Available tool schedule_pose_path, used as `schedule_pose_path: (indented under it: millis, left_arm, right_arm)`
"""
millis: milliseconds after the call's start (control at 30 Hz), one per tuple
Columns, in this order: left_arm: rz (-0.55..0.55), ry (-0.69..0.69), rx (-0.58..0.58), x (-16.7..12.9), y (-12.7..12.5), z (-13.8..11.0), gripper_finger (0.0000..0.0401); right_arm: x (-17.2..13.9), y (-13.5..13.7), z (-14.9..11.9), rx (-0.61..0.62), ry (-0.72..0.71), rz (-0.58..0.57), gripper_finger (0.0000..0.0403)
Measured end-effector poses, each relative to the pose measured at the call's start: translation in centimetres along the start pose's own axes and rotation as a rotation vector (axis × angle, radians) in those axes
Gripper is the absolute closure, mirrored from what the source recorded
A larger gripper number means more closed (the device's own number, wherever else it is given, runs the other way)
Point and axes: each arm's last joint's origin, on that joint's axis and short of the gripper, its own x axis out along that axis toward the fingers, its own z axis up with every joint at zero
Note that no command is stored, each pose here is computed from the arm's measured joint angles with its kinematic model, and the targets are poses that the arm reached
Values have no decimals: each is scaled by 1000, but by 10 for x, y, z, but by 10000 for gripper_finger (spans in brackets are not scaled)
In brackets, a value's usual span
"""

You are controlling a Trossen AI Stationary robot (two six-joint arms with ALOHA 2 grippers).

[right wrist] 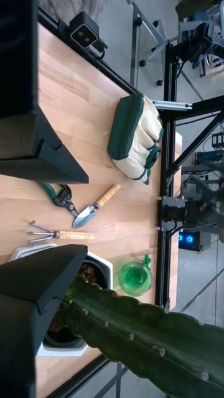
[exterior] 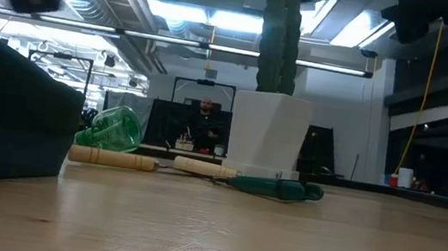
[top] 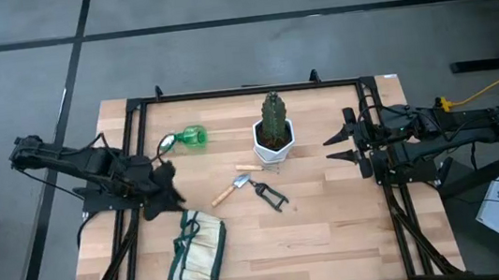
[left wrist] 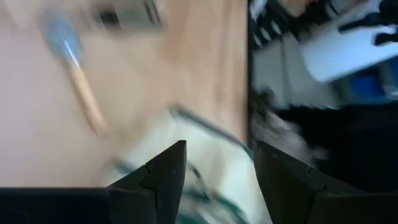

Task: Pick & Place Garden tools in Gardening bag
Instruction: Adjust the brown gardening bag

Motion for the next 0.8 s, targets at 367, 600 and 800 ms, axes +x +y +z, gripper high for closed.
schedule_pose_path:
  millis: [367, 600, 800]
  left_arm:
    - [202, 147, -307, 14, 18, -41, 219]
    - [209, 151, -413, 25, 24, -61, 219]
    - [192, 148, -488, 40, 34, -78, 219]
  right_arm:
    - [0, 0, 0, 0, 0, 0, 231]
    - [0, 0, 0, 0, -1, 0, 231]
    - [0, 0, 0, 0, 0, 0, 231]
